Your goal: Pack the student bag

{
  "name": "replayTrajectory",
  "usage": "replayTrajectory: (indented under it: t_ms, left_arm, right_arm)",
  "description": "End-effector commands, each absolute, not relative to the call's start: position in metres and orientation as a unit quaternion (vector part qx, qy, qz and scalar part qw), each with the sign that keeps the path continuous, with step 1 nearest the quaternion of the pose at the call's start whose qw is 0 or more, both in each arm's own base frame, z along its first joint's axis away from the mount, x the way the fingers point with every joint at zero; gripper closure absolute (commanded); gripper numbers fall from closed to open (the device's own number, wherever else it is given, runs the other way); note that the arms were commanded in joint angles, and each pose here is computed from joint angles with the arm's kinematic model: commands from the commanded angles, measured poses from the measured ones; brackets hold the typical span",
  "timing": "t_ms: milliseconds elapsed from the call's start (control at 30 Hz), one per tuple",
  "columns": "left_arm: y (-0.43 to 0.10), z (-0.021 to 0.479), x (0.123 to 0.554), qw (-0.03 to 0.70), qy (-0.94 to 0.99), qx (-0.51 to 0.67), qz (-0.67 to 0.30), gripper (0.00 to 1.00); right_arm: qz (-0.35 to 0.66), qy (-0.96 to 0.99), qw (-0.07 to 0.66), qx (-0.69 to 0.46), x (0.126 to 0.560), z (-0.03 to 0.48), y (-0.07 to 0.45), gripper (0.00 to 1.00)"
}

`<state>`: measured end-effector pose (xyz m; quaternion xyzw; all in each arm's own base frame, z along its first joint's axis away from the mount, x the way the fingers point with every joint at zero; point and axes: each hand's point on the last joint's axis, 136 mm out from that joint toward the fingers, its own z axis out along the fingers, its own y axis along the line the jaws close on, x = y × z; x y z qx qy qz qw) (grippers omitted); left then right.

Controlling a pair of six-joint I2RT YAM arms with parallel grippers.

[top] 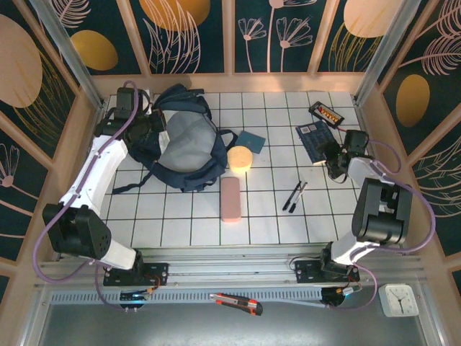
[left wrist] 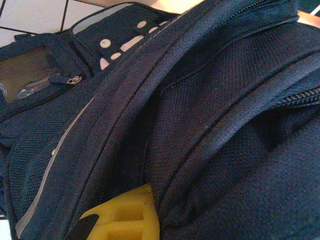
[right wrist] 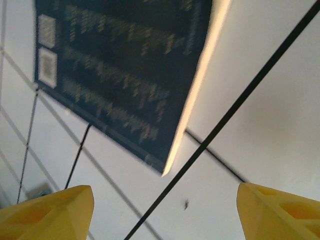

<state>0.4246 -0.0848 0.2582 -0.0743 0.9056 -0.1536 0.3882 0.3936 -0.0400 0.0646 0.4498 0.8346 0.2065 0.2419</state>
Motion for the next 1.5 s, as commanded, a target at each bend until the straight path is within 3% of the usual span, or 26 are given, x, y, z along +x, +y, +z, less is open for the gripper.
replayTrajectory:
  t_ms: [0, 333, 933, 1467]
  left_arm:
    - [-0.086, 0.304, 0.432, 0.460, 0.867, -0.068, -0.179, 1.00]
    - [-0.086, 0.294, 0.427, 0.450, 0.872, -0.068, -0.181, 1.00]
    - [-0.087, 0.289, 0.431, 0.439, 0.878, -0.066, -0.179, 1.00]
    - [-0.087, 0.285, 0.436, 0.435, 0.880, -0.070, -0.176, 1.00]
  right_arm:
    - [0.169, 0.847, 0.278, 0.420, 0.422, 0.077, -0.069, 0.24]
    - [0.090, 0.948, 0.206, 0.226, 0.457, 0.041, -0.081, 0.25]
    - [0.007, 0.961, 0.221, 0.167, 0.491, 0.046, -0.111, 0.22]
    - [0.059, 0.970, 0.199, 0.126, 0.503, 0.030, -0.097, 0.21]
